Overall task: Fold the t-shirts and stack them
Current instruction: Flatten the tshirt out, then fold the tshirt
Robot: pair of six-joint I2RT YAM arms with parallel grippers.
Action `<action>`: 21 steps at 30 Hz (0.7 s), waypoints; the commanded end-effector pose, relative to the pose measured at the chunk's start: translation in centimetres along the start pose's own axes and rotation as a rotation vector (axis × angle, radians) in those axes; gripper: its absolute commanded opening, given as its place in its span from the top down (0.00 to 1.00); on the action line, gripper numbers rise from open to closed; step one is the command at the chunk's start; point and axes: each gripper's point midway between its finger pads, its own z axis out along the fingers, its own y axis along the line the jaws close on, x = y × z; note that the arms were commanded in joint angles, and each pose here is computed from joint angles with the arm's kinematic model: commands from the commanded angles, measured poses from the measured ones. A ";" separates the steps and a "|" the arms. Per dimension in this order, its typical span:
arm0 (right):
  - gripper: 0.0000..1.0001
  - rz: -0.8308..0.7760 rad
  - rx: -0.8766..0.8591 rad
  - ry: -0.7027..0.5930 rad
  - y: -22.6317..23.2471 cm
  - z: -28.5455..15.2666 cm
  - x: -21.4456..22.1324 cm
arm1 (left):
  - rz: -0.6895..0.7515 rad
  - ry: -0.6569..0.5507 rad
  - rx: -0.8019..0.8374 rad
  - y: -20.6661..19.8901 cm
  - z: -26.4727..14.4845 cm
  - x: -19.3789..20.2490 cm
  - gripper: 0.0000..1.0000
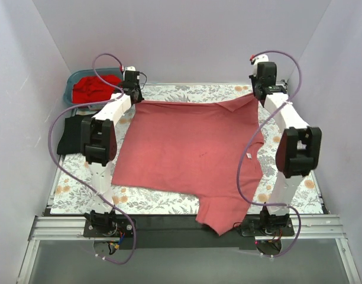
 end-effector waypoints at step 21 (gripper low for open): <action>0.99 0.202 -0.192 0.113 1.8 1.7 4.2 | -0.009 -0.030 0.050 0.5 4.2 -1.8 1.00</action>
